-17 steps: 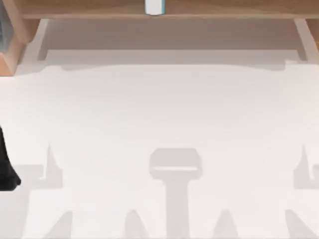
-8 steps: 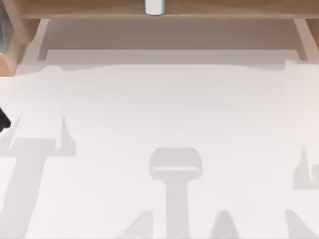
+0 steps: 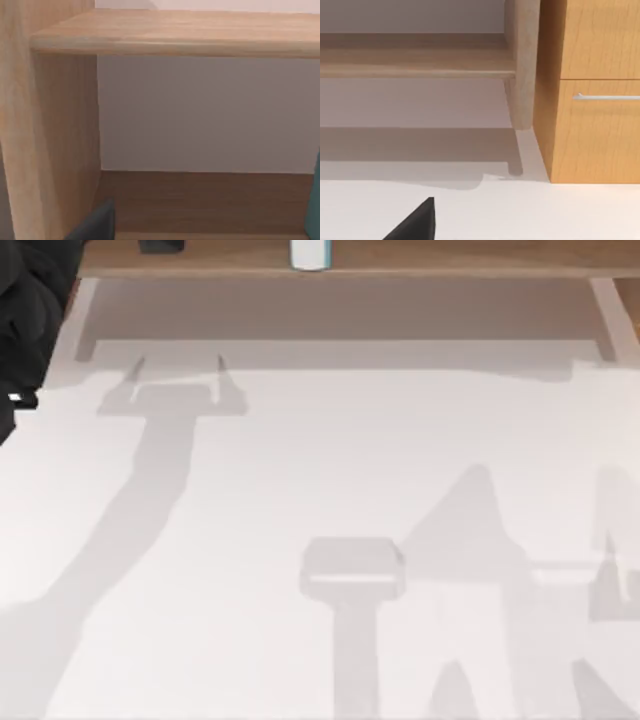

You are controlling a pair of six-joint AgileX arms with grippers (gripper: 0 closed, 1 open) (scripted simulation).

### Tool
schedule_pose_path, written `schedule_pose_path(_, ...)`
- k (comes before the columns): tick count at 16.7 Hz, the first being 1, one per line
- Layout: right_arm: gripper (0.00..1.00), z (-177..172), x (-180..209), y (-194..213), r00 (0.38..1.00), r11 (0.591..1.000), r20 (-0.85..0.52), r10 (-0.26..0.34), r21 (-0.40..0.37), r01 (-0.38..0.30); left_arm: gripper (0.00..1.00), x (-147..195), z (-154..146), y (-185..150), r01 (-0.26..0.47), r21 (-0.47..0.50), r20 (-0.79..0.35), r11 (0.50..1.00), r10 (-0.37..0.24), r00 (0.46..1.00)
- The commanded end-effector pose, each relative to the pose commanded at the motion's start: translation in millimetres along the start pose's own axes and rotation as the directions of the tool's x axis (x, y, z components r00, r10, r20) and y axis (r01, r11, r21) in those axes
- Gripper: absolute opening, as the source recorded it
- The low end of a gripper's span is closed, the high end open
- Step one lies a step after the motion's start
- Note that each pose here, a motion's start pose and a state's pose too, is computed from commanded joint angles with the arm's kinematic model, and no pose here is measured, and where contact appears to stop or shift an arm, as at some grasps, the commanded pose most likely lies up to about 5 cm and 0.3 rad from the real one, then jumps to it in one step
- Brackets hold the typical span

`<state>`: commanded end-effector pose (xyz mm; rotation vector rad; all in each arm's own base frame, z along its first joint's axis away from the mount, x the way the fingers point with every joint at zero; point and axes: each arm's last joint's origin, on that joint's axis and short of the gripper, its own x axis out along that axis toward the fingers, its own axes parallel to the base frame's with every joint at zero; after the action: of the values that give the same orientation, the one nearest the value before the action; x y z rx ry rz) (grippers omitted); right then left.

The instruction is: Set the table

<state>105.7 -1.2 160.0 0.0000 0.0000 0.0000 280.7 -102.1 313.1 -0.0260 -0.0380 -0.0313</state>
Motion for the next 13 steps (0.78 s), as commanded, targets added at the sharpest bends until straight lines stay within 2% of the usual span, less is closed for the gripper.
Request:
schedule_pose_path(3, 1.0, 0, 0, 0, 1.0, 1.0, 0.0, 0.0, 0.0, 0.0, 1.0, 62, -32, -53, -0.004, 0.016, -0.037, 1.0, 0.005, 0.999)
schedule_pose_path(6, 1.0, 0, 0, 0, 1.0, 1.0, 0.0, 0.0, 0.0, 0.0, 1.0, 102, -73, -102, -0.01, 0.025, -0.049, 1.0, 0.011, 0.999)
schedule_pose_path(10, 1.0, 0, 0, 0, 1.0, 1.0, 0.0, 0.0, 0.0, 0.0, 1.0, 125, -110, -144, -0.014, 0.018, -0.035, 1.0, 0.014, 0.999)
schedule_pose_path(13, 1.0, 0, 0, 0, 1.0, 1.0, 0.0, 0.0, 0.0, 0.0, 1.0, 128, -118, -154, -0.014, 0.013, -0.027, 1.0, 0.014, 1.0)
